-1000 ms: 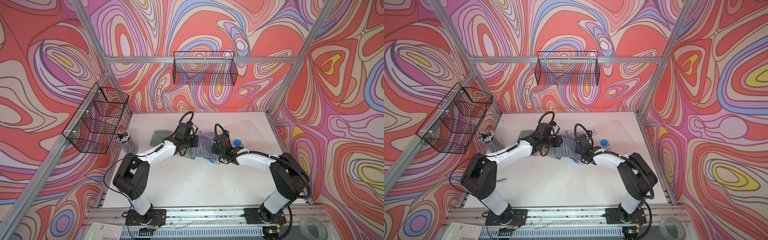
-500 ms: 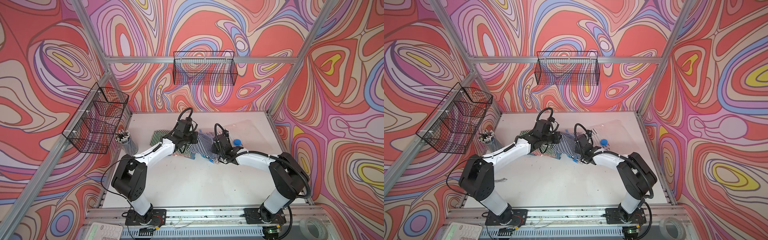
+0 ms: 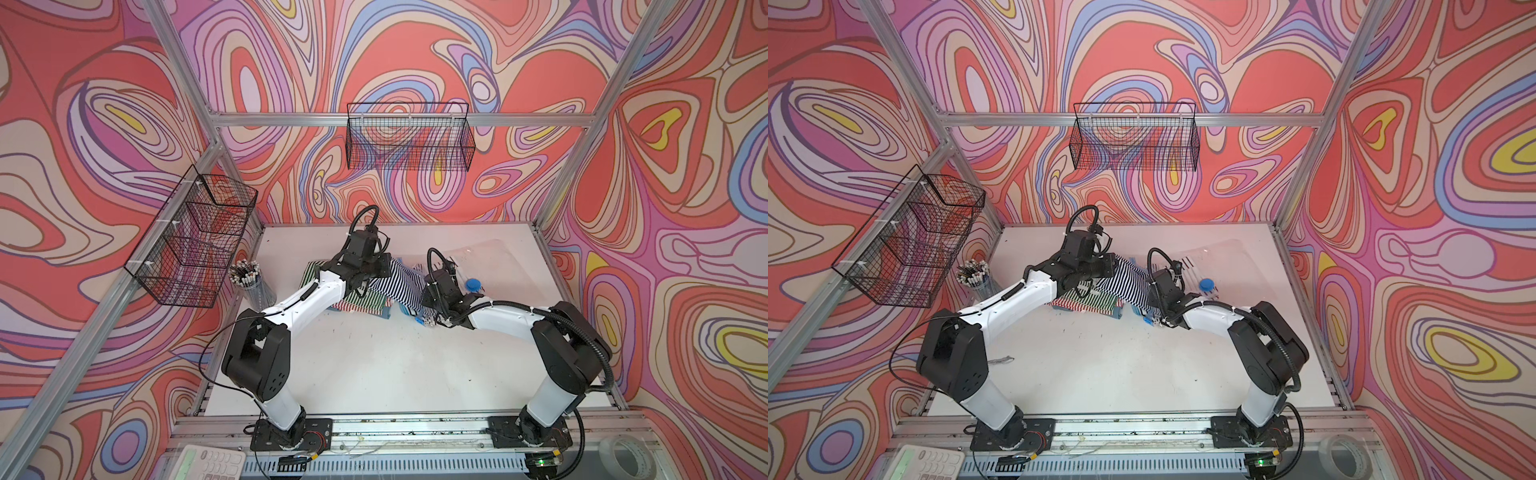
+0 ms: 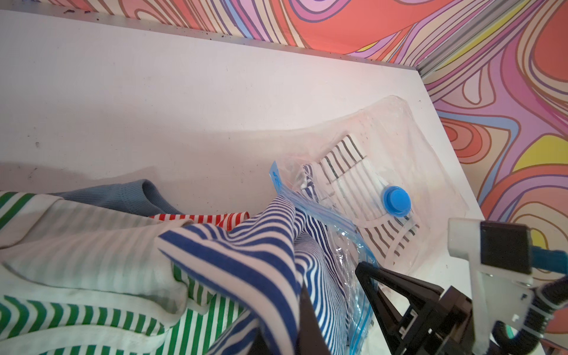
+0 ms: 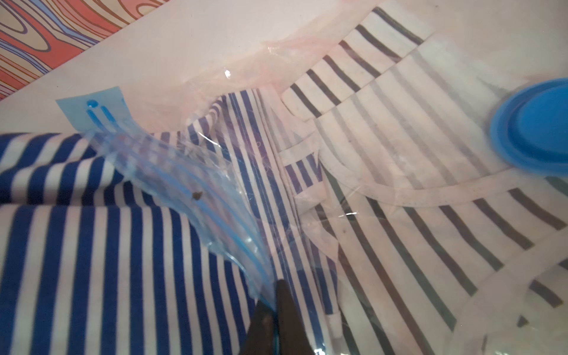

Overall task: Take the tank top out of the vacuum bag
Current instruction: Take out the tank top from the vacuum bag.

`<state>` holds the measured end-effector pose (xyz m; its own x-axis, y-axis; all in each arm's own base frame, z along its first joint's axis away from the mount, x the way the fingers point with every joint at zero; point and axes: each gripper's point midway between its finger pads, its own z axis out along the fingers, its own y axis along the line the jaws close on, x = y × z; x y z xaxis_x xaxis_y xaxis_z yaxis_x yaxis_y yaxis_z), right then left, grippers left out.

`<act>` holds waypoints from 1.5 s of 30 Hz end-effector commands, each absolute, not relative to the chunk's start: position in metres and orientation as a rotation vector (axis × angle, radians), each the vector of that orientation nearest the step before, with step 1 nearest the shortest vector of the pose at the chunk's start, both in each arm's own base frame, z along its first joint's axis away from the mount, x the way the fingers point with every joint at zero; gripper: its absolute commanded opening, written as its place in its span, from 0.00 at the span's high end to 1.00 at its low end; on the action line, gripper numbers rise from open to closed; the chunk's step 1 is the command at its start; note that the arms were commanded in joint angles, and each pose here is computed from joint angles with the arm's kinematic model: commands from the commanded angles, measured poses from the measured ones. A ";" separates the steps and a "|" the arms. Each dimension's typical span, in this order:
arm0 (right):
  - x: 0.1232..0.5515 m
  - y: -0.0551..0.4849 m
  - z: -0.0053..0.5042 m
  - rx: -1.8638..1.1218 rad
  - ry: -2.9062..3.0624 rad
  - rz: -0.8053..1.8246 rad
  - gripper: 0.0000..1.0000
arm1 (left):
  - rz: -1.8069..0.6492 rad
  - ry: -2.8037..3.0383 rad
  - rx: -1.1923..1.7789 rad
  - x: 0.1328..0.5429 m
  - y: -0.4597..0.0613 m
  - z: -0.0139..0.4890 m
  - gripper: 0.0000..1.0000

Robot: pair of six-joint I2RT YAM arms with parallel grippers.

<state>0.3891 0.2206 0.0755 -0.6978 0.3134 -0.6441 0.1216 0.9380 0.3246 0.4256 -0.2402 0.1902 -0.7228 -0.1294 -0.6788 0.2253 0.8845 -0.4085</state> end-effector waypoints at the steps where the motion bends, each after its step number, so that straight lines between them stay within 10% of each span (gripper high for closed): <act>1: 0.393 0.221 0.071 0.333 2.336 0.344 1.00 | -0.618 2.251 0.019 0.441 -0.230 0.209 1.00; 45: 0.404 0.227 0.069 0.266 2.346 0.299 1.00 | -0.564 2.273 -0.060 0.445 -0.194 0.245 1.00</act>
